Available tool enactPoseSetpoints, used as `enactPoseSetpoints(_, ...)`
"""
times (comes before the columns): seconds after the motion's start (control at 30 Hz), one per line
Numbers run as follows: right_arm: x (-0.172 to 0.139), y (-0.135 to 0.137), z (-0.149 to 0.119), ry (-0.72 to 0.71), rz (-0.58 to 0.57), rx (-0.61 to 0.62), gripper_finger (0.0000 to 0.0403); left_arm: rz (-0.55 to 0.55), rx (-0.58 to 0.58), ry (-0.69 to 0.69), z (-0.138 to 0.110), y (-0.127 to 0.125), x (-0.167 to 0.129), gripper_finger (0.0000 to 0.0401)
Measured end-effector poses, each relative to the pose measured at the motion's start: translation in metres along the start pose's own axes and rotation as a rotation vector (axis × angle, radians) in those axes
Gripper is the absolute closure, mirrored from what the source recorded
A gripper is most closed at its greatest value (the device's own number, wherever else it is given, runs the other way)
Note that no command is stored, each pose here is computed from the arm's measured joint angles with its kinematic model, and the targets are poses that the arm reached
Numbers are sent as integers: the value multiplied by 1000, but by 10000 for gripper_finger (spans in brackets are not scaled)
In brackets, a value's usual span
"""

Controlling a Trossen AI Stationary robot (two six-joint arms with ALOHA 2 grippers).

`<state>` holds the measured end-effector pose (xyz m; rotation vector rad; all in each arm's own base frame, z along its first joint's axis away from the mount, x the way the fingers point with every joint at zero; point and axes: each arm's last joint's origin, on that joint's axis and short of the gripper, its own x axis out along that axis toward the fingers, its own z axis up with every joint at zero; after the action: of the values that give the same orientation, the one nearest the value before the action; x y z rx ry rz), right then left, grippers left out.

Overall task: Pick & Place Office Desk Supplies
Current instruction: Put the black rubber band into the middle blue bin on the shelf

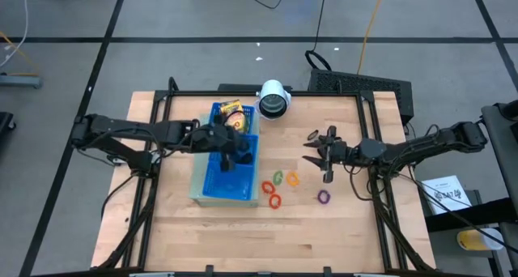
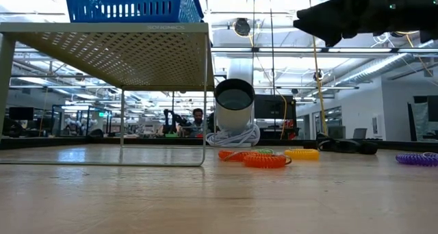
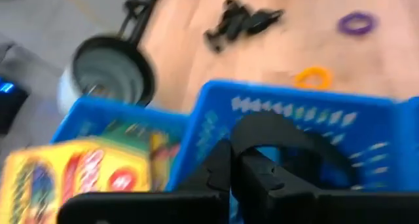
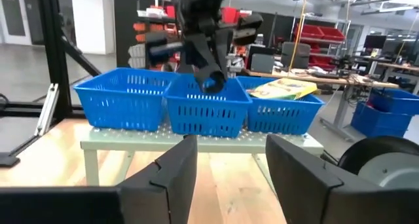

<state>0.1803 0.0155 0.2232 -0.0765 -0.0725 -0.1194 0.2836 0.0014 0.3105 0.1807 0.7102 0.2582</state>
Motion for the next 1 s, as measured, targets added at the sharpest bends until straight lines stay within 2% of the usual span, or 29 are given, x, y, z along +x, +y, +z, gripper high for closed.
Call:
enactPoseSetpoints(0.1, -1, 0, -3, 6, 1, -1, 238, 47, -28, 42, -4, 2, 0, 375)
enactPoseSetpoints(0.23, -2, 0, -5, 5, 0, -1, 237, 47, -27, 51, -5, 1, 0, 372)
enactPoseSetpoints(0.43, -2, 0, -6, 8, 1, -1, 238, 49, -135, 29, -3, 1, 0, 354)
enactPoseSetpoints(0.6, -2, 0, -6, 9, 1, -1, 241, 35, -208, 28, -3, 1, 0, 280)
enactPoseSetpoints(0.8, -2, 0, -6, 9, 1, -2, 243, -76, -171, 34, -3, -2, 0, 176)
enactPoseSetpoints(1.0, -2, 0, -6, 9, 1, -2, 242, -102, -151, 90, -8, -1, -6, 116)
